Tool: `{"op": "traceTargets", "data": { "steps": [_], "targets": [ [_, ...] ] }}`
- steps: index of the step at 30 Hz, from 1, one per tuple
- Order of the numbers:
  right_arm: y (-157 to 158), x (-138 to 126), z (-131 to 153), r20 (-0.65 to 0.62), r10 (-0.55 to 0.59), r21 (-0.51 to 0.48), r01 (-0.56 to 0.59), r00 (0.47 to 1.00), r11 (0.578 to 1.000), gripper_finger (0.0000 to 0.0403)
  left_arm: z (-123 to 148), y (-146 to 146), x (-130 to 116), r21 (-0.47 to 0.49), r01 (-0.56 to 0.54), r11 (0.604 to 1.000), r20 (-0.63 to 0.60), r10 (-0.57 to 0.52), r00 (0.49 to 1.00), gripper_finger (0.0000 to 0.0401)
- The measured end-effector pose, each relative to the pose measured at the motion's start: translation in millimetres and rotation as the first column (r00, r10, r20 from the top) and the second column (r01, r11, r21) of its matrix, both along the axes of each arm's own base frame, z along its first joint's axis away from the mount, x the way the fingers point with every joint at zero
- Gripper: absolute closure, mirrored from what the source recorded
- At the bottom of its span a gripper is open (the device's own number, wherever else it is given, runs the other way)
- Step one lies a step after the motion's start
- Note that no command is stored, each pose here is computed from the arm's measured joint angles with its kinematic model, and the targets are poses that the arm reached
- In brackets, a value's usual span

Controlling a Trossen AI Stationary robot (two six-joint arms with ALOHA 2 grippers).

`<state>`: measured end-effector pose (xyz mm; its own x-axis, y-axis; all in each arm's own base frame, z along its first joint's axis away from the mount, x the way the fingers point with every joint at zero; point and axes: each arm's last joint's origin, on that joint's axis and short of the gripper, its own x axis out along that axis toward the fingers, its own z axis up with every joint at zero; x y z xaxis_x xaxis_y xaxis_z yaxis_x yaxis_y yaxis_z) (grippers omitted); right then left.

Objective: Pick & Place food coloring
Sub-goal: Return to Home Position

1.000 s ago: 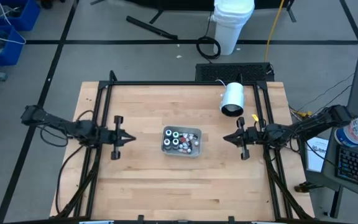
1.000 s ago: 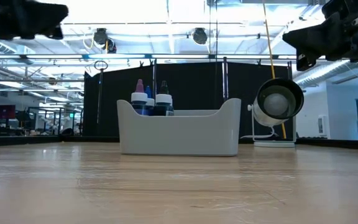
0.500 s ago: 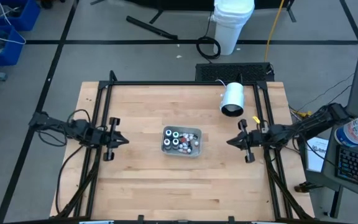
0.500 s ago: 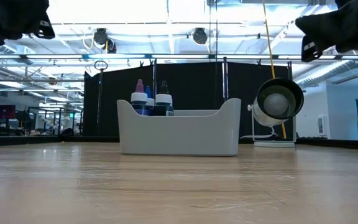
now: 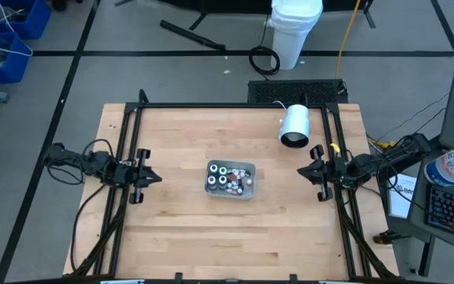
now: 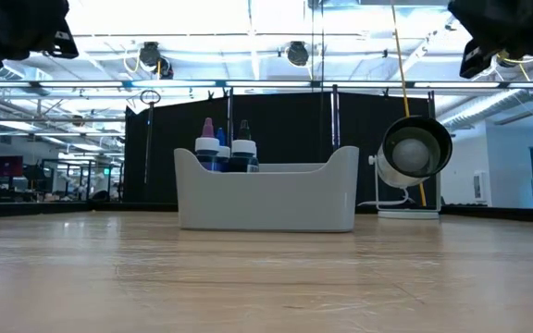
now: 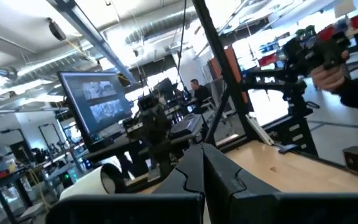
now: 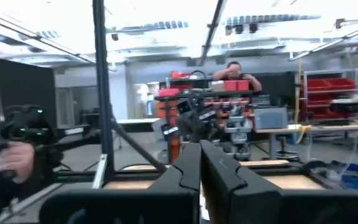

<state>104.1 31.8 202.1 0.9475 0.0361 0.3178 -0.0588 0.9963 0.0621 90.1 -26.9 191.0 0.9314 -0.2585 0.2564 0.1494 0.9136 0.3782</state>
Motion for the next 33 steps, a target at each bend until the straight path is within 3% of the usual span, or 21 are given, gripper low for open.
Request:
{"op": "traceTargets", "data": {
  "steps": [4,11,17,33],
  "targets": [
    [-1,-2,-5,-0.049,-0.016,-0.029,0.014,0.999,0.999,0.0403,0,0,0,-0.058,0.018,0.998,-0.018,-0.019,1.0,0.04],
    [0,0,-15,-0.146,-0.015,-0.047,0.008,0.989,0.999,0.0403,-15,2,3,-0.177,-0.064,0.982,-0.201,0.028,0.979,0.0401],
    [0,0,-19,-0.186,-0.017,-0.062,0.005,0.982,0.998,0.0403,-19,3,4,-0.171,-0.135,0.976,-0.254,0.088,0.963,0.0401],
    [-2,1,-32,-0.314,-0.066,-0.012,0.066,0.947,0.998,0.0403,-21,1,4,-0.187,-0.102,0.977,-0.273,0.048,0.961,0.04]
  ]
}}
